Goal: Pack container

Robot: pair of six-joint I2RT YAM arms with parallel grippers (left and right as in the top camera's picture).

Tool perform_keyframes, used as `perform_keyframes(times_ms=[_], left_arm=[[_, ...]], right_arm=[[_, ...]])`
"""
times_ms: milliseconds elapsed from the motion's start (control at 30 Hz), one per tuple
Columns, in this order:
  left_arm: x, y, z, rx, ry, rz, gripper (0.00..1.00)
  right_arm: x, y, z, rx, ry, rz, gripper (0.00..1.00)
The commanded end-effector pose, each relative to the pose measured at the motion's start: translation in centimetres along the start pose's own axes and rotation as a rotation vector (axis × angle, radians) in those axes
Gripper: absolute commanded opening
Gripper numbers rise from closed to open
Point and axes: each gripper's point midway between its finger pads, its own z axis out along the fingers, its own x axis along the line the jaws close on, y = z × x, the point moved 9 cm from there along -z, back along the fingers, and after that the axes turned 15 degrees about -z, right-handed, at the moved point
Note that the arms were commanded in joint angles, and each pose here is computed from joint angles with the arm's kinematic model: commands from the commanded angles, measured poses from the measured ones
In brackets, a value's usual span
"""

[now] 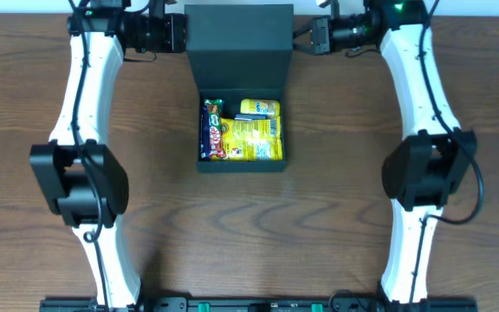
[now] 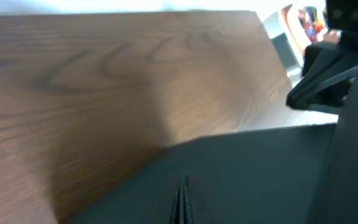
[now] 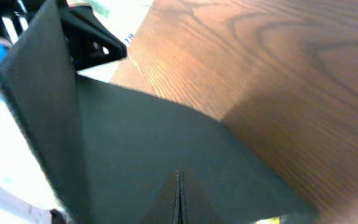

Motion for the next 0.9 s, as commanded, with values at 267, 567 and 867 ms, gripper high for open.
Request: perform_keyframes(times_ms=[267, 567, 867], left_arm=[[-2.7, -2.4, -2.8, 0.087, 0.079, 0.208, 0.06], [-2.3, -3.2, -3.2, 0.126, 0.159, 0.178, 0.06], [-2.0, -3.8, -3.3, 0.156, 0.215, 0.11, 0.06]], right_arm=[[5.0, 0.7, -3.0, 0.067, -0.071, -0.231, 0.01], [4.8, 0.2, -3.1, 0.109, -0.115, -0.234, 0.01], [3.2, -0.8, -3.7, 0.243, -0.325, -0.167, 0.01]])
